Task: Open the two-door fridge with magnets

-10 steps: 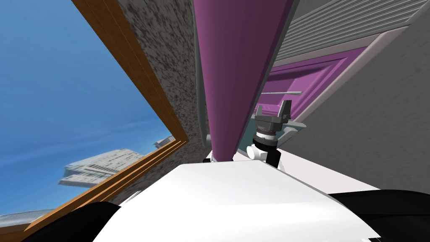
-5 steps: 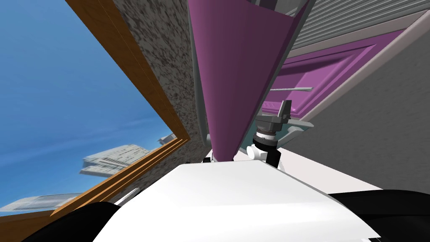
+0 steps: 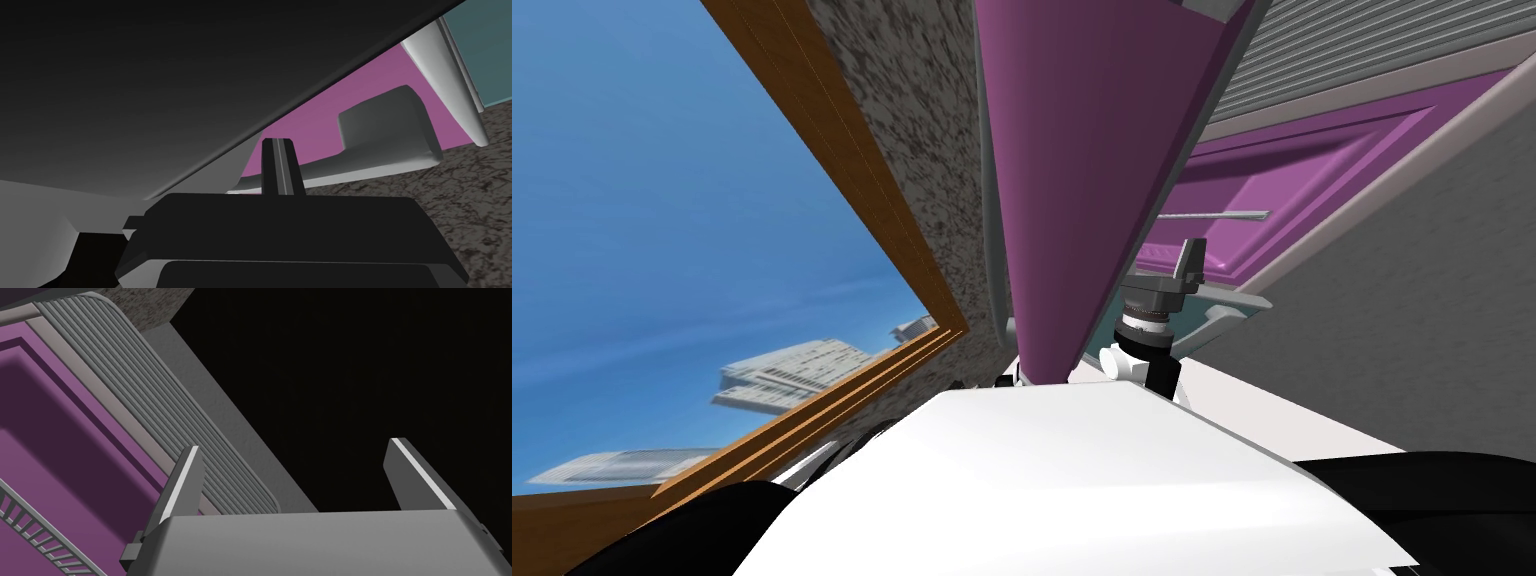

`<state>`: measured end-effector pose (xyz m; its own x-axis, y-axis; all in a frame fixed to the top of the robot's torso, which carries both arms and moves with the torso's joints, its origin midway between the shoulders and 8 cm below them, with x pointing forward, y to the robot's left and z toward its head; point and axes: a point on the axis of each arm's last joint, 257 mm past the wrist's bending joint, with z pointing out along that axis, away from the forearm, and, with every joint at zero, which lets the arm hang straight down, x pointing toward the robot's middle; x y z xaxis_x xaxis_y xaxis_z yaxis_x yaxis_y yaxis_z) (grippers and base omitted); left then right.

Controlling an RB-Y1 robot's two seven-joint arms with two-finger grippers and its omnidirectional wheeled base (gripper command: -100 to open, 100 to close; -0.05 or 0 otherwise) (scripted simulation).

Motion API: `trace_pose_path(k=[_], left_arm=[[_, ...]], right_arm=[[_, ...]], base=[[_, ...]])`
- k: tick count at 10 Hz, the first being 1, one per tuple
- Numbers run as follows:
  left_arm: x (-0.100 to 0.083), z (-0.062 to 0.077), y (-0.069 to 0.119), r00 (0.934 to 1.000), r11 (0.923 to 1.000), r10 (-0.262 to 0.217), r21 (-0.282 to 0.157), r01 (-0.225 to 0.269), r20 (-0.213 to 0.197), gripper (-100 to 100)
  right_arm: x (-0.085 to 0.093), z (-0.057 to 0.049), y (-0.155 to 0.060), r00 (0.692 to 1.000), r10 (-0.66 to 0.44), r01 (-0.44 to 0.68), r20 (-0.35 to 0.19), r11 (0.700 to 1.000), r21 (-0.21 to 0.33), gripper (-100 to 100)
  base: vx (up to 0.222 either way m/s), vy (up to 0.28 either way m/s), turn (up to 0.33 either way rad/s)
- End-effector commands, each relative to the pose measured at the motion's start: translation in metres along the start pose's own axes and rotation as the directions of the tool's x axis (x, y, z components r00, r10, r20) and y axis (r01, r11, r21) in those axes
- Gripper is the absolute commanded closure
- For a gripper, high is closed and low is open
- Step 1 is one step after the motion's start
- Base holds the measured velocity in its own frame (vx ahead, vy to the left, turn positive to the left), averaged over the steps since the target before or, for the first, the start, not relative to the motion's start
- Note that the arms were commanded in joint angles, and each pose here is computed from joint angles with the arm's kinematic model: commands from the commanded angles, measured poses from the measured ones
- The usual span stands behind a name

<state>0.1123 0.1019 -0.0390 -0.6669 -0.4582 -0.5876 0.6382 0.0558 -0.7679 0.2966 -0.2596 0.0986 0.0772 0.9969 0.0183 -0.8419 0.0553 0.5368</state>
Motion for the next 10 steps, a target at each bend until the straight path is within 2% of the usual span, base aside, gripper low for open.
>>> trace_pose_path(k=[1, 10], left_arm=[[-0.0046, 0.0048, -0.0161, 0.9999, 0.9987, 0.002, 0.05, -0.002, 0.011, -100], [-0.0107, 0.008, -0.024, 1.0, 0.9979, -0.007, 0.065, 0.006, 0.004, -100]], right_arm=[[0.0, 0.0, 0.0, 1.0, 0.0, 0.0, 0.0, 1.0, 0.0, 0], [0.0, 0.0, 0.0, 1.0, 0.0, 0.0, 0.0, 1.0, 0.0, 0]], base=[[0.009, 0.01, -0.004], [-0.002, -0.003, 0.017]])
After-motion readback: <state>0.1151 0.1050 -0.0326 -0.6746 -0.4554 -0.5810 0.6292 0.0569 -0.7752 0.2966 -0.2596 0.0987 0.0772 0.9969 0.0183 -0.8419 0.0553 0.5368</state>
